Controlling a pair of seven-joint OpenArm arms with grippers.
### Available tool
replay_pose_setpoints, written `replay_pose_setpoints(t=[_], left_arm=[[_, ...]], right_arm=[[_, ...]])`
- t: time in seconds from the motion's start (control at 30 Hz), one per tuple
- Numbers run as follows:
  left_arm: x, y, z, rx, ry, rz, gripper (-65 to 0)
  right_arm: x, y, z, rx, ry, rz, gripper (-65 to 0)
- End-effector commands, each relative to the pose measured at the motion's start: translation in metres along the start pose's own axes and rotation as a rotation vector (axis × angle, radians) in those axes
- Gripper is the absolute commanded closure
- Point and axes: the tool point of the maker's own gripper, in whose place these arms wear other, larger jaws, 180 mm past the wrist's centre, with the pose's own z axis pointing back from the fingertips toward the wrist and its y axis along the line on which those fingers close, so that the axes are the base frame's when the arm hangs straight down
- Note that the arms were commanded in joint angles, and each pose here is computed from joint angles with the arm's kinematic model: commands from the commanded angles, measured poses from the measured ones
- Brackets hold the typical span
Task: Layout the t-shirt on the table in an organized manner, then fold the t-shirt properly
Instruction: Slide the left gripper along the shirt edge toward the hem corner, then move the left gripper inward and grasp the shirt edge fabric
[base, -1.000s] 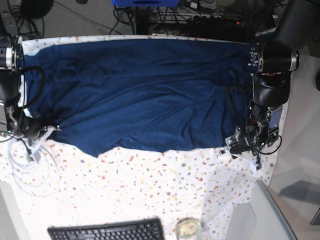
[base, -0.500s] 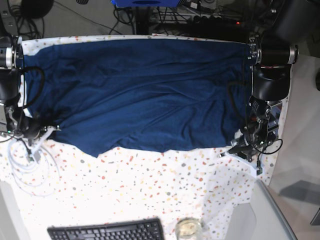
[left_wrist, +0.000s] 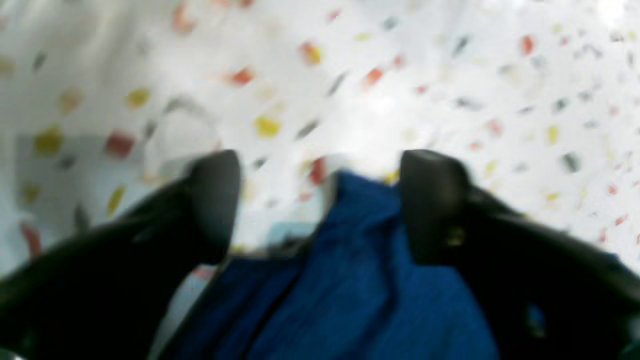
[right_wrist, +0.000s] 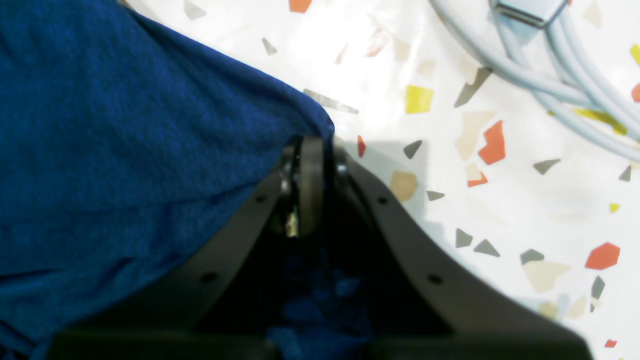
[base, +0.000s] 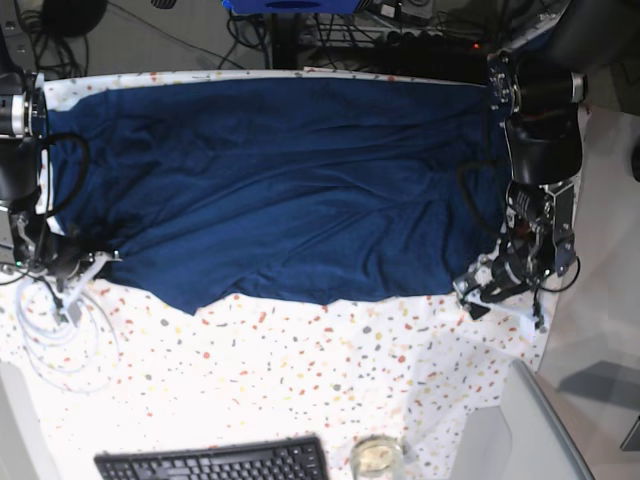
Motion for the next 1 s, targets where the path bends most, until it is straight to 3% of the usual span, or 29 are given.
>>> replay_pose_setpoints(t=[0.0,0.27,0.57,0.63,0.7,0.97], left_arm=[[0.020,-0.008,0.002,-0.020,-0.044,0.002,-47.6],[0.009,-0.023,-0.001,-0.046,-0.028,0.009,-28.1],[-0.007,-0.027,-0.008,-0.047,0.014,0.026,-24.5],[-0.005,-0.026,-0.007,-0.046,0.004,0.026,-15.5],[0.003,-0.026,-0.007,-0.046,-0.036,0.025,-1.3],[0.019,-0.029,-0.006,-0.046,-0.125,-0.015,0.0]], right_arm=[[0.003,-0.007,0.004,-0.013,0.010,0.015,-0.2],[-0.001,-0.003,0.002,-0.005,0.016,0.014,-0.2],[0.000,-0.003,0.002,-0.005,0.014,0.014,-0.2],[0.000,-0.003,0.002,-0.005,0.014,0.014,-0.2],[-0.001,-0.003,0.002,-0.005,0.016,0.014,-0.2],[-0.012,-0.003,0.000,-0.004,0.031,0.010,-0.2]])
